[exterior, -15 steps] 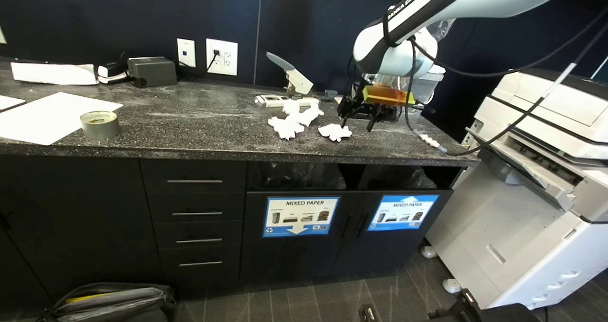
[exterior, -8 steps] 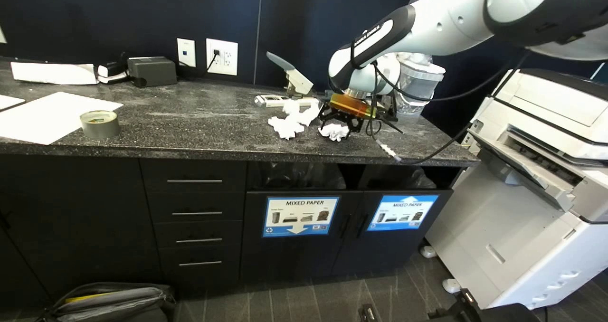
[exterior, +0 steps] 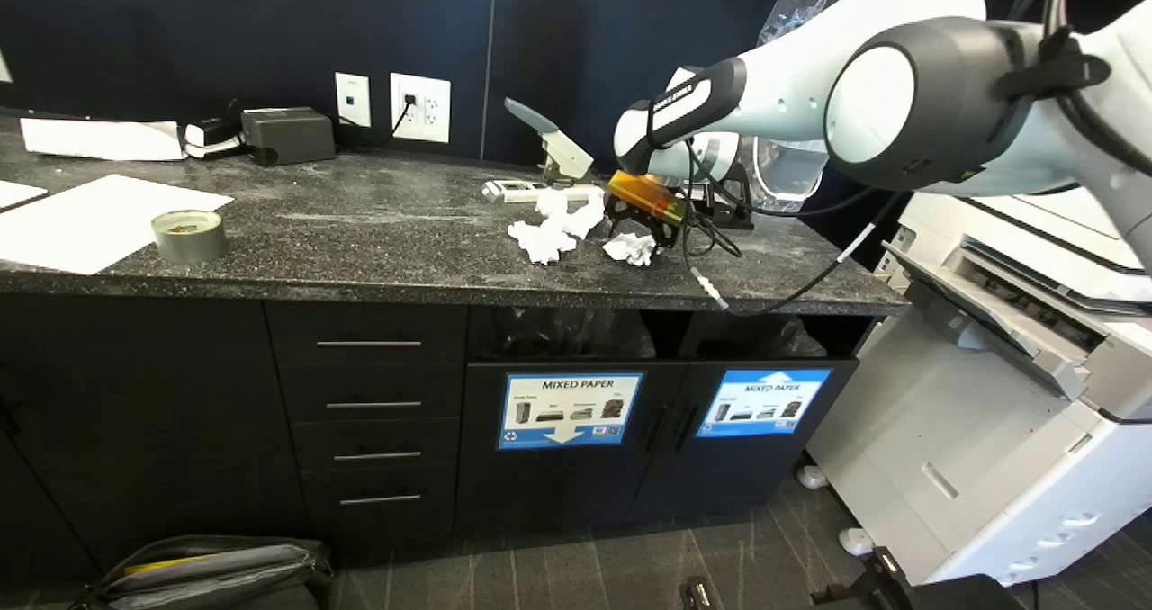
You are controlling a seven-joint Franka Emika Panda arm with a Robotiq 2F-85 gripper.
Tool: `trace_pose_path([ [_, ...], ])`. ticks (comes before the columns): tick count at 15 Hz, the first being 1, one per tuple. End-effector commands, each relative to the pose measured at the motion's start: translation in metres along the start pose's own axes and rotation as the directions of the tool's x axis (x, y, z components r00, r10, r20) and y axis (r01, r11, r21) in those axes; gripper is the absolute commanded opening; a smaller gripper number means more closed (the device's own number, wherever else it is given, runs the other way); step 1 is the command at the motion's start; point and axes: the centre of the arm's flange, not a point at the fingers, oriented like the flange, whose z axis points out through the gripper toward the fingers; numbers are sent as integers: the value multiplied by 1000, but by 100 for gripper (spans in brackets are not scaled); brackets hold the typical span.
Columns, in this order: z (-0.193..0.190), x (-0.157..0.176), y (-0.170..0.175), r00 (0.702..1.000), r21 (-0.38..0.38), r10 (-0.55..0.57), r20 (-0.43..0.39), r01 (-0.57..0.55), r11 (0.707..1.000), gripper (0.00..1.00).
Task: Put the tissues inside the rubbish bin.
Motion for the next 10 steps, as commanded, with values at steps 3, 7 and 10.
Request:
trace_pose_path([
  [3,15,31,-27,996,-48,80,-41,-82,995,100],
  [7,27,26,-29,999,-101,45,-4,-45,994,95],
  [10,25,24,-31,1000,-122,17,-5,-18,992,71],
])
